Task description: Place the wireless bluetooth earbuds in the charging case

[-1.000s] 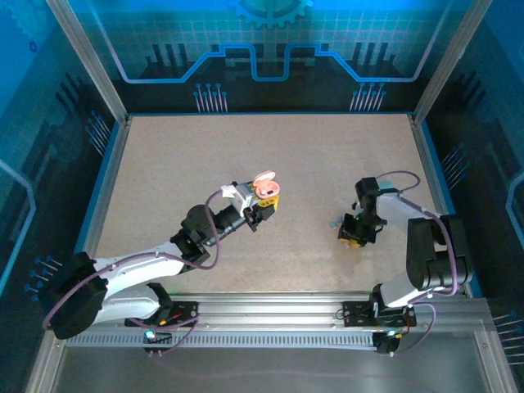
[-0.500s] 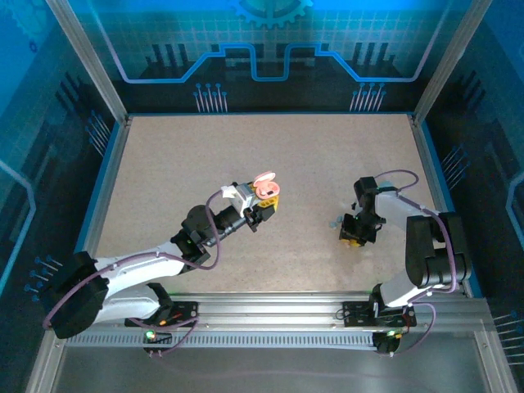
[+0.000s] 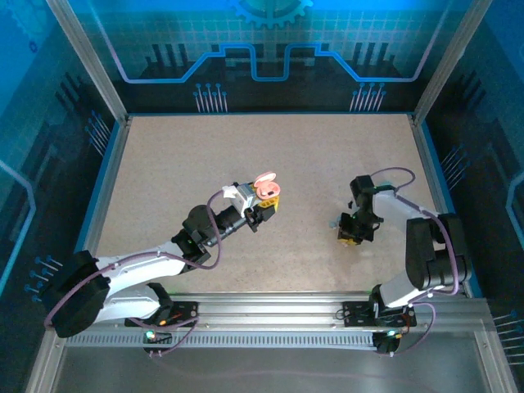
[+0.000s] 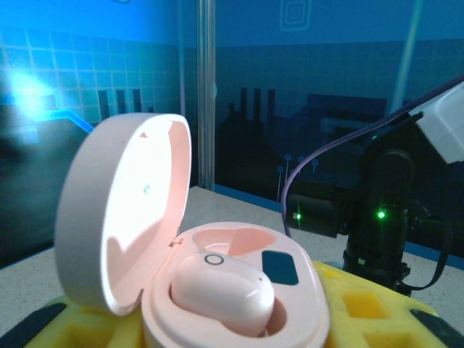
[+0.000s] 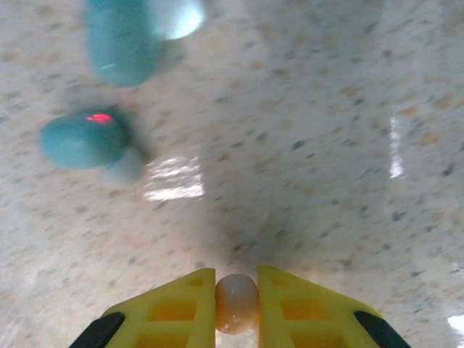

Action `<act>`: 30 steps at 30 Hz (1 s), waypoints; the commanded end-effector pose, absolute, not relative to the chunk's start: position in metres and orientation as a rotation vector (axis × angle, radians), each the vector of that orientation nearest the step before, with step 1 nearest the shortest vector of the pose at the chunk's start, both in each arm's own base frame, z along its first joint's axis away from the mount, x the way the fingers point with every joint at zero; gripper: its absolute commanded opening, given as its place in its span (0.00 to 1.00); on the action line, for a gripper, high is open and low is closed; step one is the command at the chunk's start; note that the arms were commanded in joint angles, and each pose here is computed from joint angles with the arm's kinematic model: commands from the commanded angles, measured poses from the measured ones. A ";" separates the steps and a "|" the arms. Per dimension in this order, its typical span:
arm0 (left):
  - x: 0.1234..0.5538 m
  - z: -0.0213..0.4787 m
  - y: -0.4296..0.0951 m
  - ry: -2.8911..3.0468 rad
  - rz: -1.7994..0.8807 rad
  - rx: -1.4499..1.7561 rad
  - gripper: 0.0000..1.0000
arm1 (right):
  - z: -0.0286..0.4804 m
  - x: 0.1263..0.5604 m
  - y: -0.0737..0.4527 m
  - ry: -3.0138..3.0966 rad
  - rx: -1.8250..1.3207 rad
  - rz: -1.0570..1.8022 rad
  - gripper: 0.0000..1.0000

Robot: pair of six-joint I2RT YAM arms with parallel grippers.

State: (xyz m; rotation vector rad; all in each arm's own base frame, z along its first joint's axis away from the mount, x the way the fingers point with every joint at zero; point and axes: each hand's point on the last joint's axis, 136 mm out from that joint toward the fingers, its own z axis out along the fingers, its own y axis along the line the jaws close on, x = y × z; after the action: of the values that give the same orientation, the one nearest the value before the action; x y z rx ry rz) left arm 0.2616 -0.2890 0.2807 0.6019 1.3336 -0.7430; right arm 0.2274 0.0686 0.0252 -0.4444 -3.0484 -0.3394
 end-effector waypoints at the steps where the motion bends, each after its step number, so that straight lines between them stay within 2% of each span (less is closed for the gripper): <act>1: 0.260 0.281 -0.289 1.318 -0.752 0.589 0.38 | 0.069 0.243 0.097 -3.133 -0.362 -0.598 0.17; 7: 0.262 0.275 -0.290 1.334 -0.749 0.590 0.38 | 0.151 0.263 0.136 -3.181 -0.187 -1.064 0.17; 13: 0.262 0.267 -0.294 1.351 -0.761 0.609 0.39 | 0.218 0.264 0.172 -3.091 0.028 -1.437 0.17; 19: 0.259 0.262 -0.300 1.351 -0.772 0.653 0.39 | 0.263 0.253 0.200 -3.078 0.317 -1.563 0.17; 30: 0.250 0.263 -0.311 1.322 -0.804 0.743 0.39 | 0.309 0.233 0.239 -2.977 0.679 -1.756 0.18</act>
State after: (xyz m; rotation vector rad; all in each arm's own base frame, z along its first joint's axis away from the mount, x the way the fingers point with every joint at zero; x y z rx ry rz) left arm 0.2562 -0.3029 0.2579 0.6923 1.3658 -0.7826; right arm 0.2444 0.2259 0.2814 0.4995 -3.0370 -1.6343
